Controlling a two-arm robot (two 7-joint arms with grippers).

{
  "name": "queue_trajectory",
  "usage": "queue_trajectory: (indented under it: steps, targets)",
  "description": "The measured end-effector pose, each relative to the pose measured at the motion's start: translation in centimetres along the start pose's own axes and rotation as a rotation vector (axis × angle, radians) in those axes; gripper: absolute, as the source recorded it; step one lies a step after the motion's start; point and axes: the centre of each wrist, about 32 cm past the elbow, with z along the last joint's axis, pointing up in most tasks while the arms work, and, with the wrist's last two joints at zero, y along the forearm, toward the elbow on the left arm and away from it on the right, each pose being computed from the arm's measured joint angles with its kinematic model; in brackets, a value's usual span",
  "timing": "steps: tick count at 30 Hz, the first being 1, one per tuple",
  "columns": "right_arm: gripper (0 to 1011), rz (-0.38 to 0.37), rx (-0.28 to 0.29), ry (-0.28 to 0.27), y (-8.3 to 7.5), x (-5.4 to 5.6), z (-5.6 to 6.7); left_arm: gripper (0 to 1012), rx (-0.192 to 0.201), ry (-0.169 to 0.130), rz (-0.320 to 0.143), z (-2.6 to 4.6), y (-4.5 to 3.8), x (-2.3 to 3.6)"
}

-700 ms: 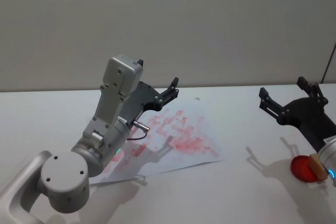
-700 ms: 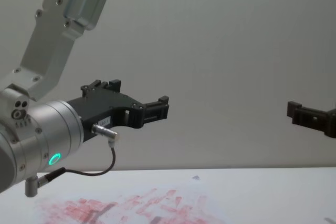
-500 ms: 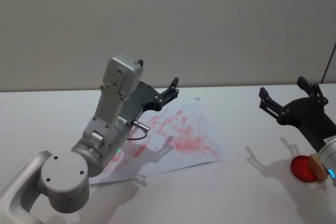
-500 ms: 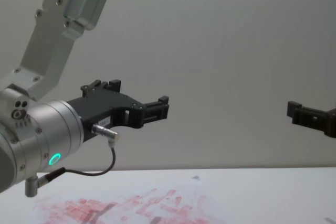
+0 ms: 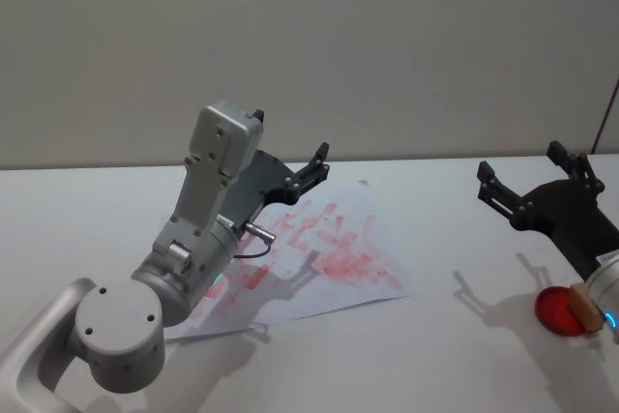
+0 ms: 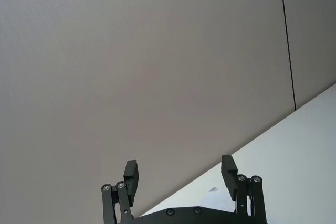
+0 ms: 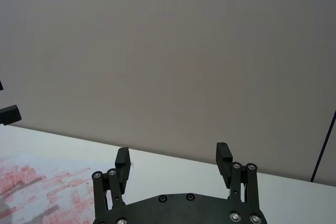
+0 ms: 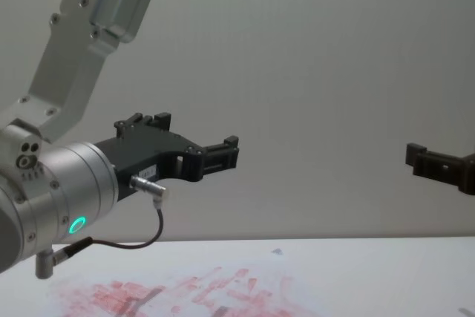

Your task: Use the one hand to pick up the stamp and affix it onto the A4 paper.

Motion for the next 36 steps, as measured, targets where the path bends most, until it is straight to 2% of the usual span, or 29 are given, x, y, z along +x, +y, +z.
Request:
queue_trajectory:
  steps: [11,17,25,30,35,36]
  targets:
    - [1001,0.0,0.0,0.0,0.0,0.0,0.0,1001,0.0,0.0,0.0,0.0,0.0,0.0]
    - [1001,-0.008,-0.005,0.002,-0.5,0.3,-0.1,1001,0.0,0.0,0.0,0.0,0.0,0.0]
    - [1001,-0.066,-0.039,0.014,-3.8,1.5,-0.5,1001,0.0,0.0,0.0,0.0,0.0,0.0]
    - [1001,-0.107,-0.082,0.032,-6.6,2.4,-0.9,1001,0.0,0.0,0.0,0.0,0.0,0.0]
    - [1001,-0.131,-0.122,0.045,-8.5,3.1,-1.0,1001,0.0,0.0,0.0,0.0,0.0,0.0]
    - [1001,-0.131,-0.122,0.045,-8.5,3.1,-1.0,1001,0.0,0.0,0.0,0.0,0.0,0.0]
